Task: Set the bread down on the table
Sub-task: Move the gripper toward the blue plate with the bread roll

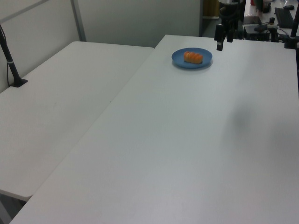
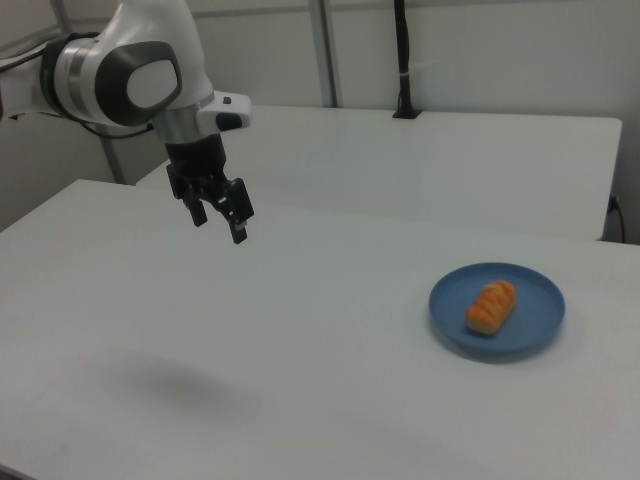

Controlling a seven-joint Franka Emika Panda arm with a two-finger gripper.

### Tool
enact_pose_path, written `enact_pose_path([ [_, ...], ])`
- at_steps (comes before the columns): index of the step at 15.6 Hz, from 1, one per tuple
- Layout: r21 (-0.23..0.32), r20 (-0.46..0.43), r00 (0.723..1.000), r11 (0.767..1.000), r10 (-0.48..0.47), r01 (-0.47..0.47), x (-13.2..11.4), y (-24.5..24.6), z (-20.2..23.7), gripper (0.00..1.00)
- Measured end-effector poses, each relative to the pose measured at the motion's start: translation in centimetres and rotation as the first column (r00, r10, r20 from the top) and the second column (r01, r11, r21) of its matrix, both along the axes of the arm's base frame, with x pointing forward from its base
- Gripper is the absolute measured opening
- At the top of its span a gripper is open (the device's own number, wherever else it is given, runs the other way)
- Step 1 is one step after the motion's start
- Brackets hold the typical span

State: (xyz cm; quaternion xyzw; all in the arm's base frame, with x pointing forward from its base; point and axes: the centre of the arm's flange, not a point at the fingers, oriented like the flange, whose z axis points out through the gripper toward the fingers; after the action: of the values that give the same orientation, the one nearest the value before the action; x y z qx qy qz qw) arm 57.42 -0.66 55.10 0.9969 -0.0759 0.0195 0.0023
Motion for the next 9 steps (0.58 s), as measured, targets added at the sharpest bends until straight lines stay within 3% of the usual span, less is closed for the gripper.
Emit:
enact_pose_path([
  [9, -0.008, -0.008, 1.000, 1.000, -0.006, 0.006, 2.3, -0.3, -1.1, 1.00],
])
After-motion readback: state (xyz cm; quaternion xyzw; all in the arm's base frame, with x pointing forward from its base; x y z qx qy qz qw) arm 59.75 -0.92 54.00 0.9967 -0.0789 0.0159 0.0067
